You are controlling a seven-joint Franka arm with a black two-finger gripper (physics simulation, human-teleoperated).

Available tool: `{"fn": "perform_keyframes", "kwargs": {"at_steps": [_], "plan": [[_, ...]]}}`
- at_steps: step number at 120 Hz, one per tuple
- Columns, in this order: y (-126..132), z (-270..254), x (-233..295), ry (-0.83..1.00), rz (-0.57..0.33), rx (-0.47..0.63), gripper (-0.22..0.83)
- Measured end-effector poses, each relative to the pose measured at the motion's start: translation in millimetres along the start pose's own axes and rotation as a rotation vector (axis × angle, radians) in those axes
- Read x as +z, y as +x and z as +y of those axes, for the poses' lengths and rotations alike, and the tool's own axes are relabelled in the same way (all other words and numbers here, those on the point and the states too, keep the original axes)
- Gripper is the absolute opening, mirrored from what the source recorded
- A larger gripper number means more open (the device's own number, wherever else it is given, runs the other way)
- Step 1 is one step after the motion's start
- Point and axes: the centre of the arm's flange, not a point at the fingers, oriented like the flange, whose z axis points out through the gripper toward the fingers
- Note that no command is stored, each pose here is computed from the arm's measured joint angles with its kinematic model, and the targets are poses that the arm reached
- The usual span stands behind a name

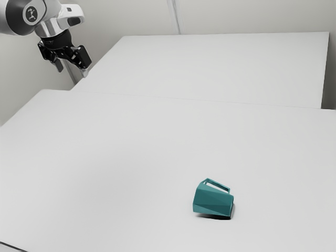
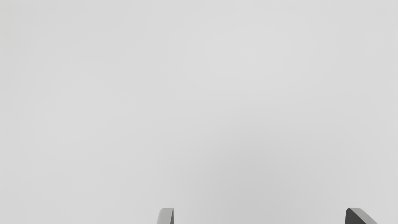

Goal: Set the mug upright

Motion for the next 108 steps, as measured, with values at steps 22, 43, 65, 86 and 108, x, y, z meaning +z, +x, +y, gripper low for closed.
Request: {"fn": "perform_keyframes", "kwargs": {"at_steps": [22,43,65,86,108], "plan": [[0,5,0,-0.004,0.001,0.016,0.62],[4,8,18,-0.055,-0.026,0.012,0.62],[-7,64,87,-0.339,-0.161,-0.016,0.62],[-40,103,160,-0.573,-0.332,-0.136,0.62],[-63,140,217,-0.760,-0.449,-0.287,0.61]]}}
